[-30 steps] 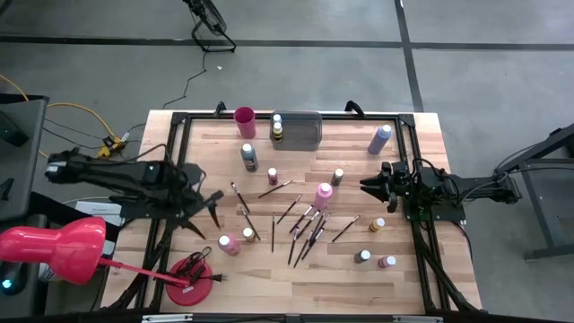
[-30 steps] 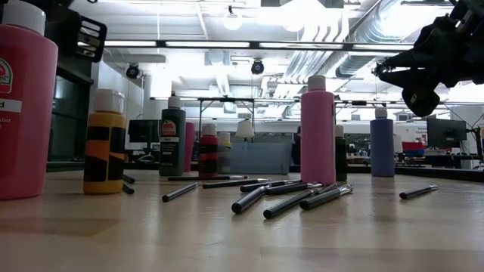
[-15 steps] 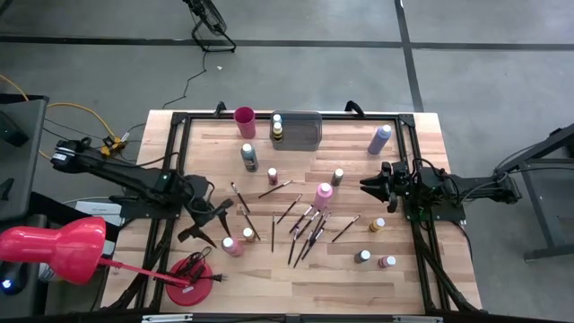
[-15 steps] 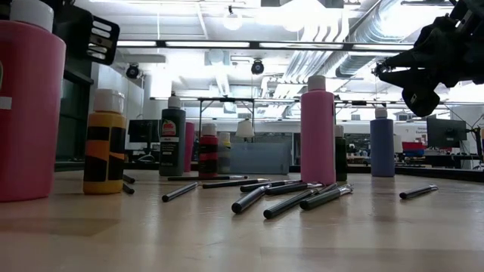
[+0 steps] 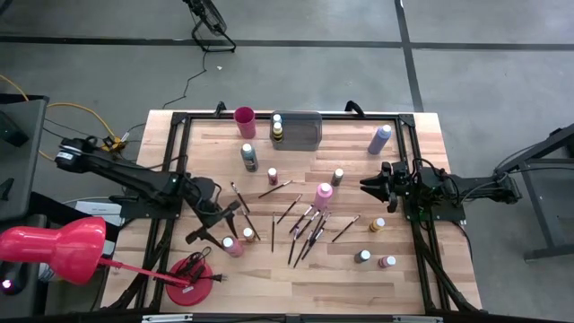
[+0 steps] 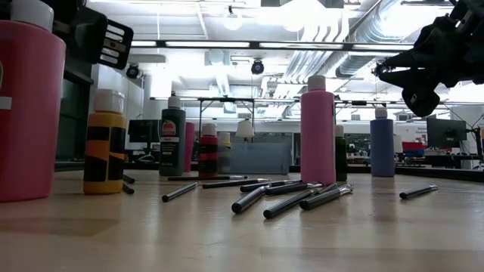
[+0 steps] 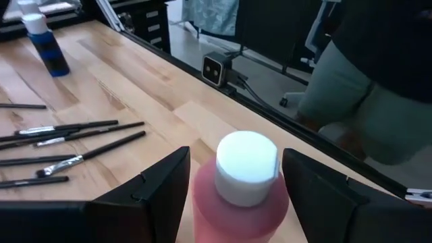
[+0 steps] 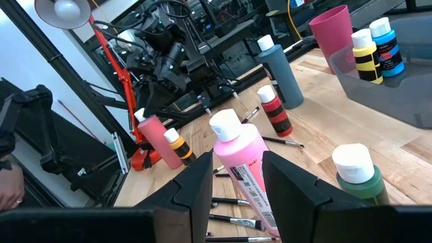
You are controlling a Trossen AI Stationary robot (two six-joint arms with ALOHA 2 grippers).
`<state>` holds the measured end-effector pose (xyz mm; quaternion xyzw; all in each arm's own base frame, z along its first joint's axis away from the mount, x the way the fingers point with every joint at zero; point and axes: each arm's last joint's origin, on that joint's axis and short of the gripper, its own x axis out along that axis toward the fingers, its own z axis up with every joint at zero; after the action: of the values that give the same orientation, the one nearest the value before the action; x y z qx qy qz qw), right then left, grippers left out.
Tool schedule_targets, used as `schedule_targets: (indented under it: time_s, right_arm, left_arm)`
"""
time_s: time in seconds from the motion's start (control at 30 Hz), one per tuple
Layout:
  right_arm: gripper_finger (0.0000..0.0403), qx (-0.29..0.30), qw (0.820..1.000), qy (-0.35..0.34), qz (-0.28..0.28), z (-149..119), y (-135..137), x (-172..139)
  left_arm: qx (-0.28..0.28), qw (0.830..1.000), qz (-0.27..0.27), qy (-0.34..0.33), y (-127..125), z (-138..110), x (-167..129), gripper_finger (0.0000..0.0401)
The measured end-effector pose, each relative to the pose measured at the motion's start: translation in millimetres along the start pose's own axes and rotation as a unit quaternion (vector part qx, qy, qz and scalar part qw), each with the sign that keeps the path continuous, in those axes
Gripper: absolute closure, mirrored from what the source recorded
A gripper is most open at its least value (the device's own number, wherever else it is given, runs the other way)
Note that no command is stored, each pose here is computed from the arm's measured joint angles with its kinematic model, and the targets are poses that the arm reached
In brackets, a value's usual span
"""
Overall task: Pick & Place Paint Supplies
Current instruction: Put the big red paint bottle into the black bin
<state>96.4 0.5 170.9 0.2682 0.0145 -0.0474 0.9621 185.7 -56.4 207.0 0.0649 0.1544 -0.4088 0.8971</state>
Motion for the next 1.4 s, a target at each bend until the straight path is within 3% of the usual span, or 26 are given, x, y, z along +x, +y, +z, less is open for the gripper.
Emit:
schedule_targets:
  time_s: [0.27, 0.57, 0.83, 1.0, 1.17, 1.4]
  right_arm:
    - [0.0279, 0.0, 1.0, 0.0, 0.0, 0.0, 0.0, 0.0]
    - [0.0279, 0.0, 1.0, 0.0, 0.0, -0.1, 0.0, 0.0]
    - [0.0279, 0.0, 1.0, 0.0, 0.0, -0.1, 0.0, 0.0]
    - [0.0279, 0.0, 1.0, 0.0, 0.0, -0.1, 0.0, 0.0]
    - [0.0279, 0.0, 1.0, 0.0, 0.0, 0.0, 0.0, 0.0]
    - [0.0279, 0.0, 1.0, 0.0, 0.0, 0.0, 0.0, 0.0]
  left_arm:
    - [0.001, 1.0, -0.023, -0.015, 2.8, 0.2, 5.9, 0.0182]
    - [0.008, 0.999, -0.027, -0.021, 2.7, 1.3, 5.8, 0.0286]
    - [0.003, 0.999, -0.026, -0.024, 2.8, 2.2, 5.6, 0.0287]
    - [-0.008, 0.999, -0.018, -0.042, 7.1, 21.7, -2.5, 0.0287]
    - [-0.064, 0.998, -0.013, -0.024, 14.6, 38.9, -19.9, 0.0287]
    - [-0.07, 0.997, 0.035, -0.016, 25.5, 80.4, -54.3, 0.0287]
